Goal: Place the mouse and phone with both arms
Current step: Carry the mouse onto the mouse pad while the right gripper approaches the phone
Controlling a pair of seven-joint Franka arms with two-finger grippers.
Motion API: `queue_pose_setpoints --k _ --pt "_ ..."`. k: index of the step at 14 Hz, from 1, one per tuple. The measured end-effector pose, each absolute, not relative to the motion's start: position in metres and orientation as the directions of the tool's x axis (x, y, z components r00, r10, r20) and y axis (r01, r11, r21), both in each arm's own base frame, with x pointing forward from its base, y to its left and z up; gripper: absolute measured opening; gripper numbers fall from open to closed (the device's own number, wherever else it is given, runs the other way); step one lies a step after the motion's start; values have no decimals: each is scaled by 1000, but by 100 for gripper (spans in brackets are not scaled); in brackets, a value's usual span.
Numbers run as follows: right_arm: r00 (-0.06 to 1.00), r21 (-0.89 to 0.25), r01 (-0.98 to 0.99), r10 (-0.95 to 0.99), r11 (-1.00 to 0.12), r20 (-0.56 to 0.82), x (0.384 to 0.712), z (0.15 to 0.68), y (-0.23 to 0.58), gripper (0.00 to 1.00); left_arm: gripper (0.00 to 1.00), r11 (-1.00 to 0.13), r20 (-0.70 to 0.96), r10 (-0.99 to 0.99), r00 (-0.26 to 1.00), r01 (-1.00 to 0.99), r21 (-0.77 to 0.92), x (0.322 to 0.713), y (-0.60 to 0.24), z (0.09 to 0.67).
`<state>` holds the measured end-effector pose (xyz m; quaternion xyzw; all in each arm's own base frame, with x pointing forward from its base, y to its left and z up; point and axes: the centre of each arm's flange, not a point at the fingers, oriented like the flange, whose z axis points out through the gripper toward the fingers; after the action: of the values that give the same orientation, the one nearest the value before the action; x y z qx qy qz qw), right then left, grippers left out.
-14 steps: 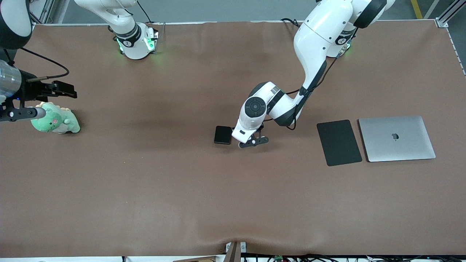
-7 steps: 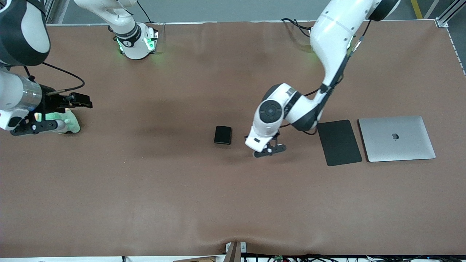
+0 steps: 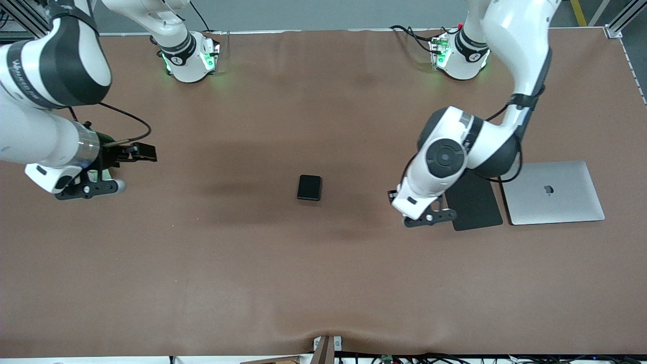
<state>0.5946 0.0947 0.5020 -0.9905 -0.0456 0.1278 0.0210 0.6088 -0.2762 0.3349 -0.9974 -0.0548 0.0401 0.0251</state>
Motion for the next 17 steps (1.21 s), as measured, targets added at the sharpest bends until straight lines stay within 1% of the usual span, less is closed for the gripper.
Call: queue_pose_setpoints --k 3,9,15,17 --pt "969 -33 40 47 -999 -244 595 491 133 100 62 -996 -104 76 992 70 -62 616 -210 334" --pt "971 -52 -16 -3 -999 -238 599 468 176 100 62 -997 -172 52 984 42 -64 611 -104 316" --pt "974 -52 -1 11 -999 -228 595 435 241 100 62 -997 -203 66 977 54 -62 602 -73 293" --pt "976 -47 -26 -15 -999 -219 594 417 263 100 62 -996 -213 73 974 61 -62 599 -68 283"
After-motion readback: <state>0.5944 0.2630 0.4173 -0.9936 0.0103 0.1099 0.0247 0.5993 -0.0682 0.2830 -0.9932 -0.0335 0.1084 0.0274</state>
